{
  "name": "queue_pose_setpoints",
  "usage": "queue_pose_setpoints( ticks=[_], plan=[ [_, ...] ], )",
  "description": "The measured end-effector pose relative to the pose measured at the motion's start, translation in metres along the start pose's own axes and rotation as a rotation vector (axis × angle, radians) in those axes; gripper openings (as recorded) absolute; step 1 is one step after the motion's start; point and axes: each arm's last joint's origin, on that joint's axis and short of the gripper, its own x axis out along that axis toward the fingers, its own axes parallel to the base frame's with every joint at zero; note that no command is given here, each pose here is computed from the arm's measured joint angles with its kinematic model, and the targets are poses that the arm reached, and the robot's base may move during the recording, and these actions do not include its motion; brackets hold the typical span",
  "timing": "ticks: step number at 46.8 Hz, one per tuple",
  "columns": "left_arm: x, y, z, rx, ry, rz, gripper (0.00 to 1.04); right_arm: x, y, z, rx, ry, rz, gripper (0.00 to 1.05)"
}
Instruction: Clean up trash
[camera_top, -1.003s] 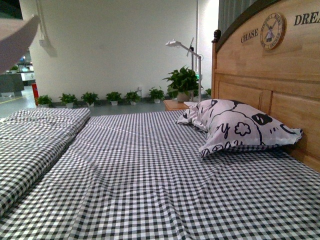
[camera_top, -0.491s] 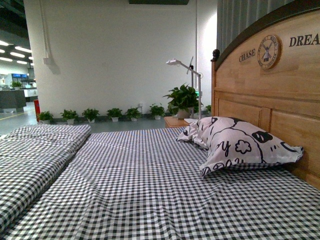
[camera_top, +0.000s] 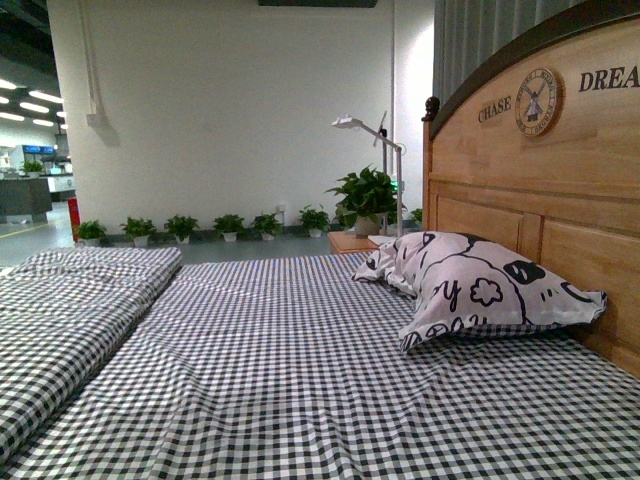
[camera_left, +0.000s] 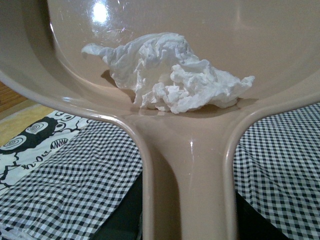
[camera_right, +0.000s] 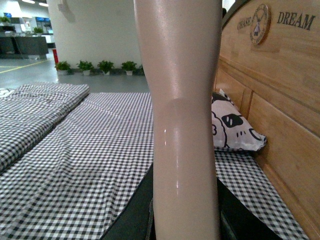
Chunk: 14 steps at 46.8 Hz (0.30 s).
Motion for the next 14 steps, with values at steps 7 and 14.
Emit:
queue_pose_setpoints(
  ticks=[7,14],
  plan=[
    [0.0000,0.0000,0.0000,0.000,0.000,-0.001,0.24,0.0000,0.0000,0.0000,0.000,0.000,0.002,0.19],
    [0.0000,0.0000,0.0000,0.000,0.000,0.000,0.24,0.0000,0.0001,0.0000,0.000,0.000,0.002,0.19]
  ],
)
